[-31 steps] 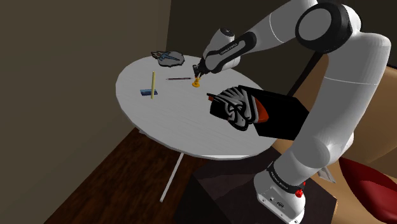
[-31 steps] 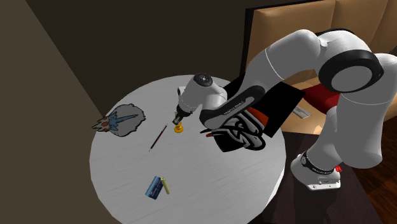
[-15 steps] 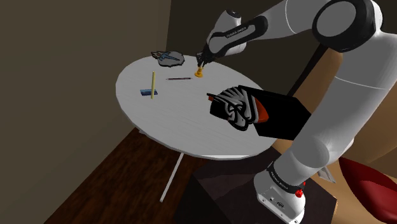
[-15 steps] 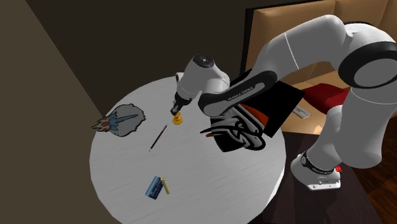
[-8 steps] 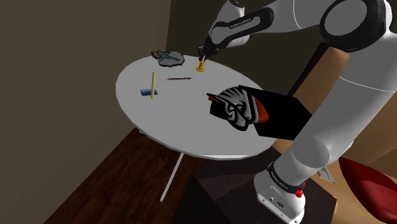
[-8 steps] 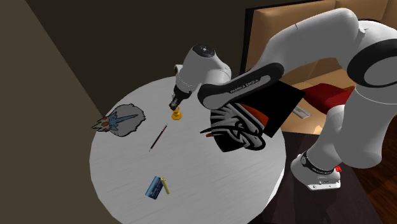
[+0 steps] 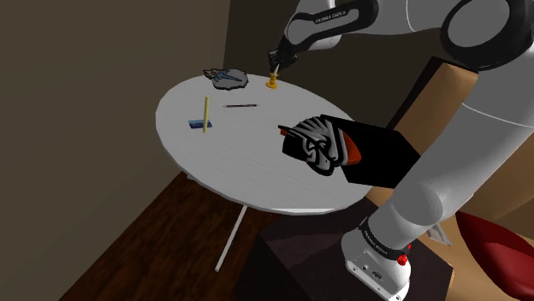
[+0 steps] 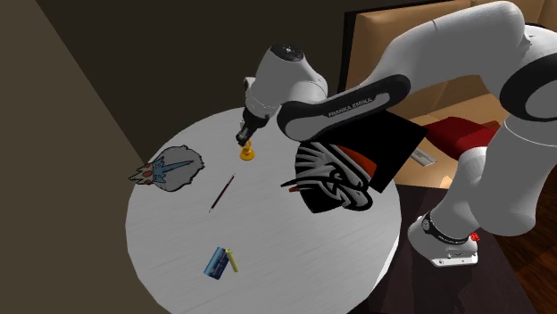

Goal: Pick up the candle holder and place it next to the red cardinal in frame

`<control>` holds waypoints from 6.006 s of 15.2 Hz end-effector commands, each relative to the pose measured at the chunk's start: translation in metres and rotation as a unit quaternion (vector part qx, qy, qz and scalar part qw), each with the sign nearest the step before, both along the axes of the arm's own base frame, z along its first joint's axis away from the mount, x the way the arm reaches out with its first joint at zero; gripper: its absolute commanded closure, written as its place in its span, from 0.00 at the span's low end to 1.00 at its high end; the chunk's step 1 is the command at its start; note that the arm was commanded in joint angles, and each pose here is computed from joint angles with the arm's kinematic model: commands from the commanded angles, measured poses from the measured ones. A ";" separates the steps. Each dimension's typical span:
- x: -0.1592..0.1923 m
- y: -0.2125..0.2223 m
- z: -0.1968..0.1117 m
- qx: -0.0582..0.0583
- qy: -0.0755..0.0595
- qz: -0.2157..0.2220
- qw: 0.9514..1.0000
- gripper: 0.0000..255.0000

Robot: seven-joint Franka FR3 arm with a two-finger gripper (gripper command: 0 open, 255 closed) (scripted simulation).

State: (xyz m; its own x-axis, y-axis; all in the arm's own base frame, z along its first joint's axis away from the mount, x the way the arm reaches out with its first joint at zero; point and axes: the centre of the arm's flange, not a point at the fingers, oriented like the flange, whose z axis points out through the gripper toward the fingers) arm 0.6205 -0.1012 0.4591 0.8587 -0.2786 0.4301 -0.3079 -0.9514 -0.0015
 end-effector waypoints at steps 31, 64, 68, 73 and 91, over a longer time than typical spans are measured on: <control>-0.095 -0.218 0.076 0.000 0.000 0.000 1.000 1.00; -0.101 -0.231 -0.093 0.000 0.000 0.000 1.000 1.00; -0.101 -0.231 -0.114 0.000 0.000 0.000 1.000 1.00; -0.101 -0.231 -0.140 0.000 0.000 0.000 1.000 1.00; -0.121 -0.224 -0.095 0.000 0.000 0.000 1.000 0.00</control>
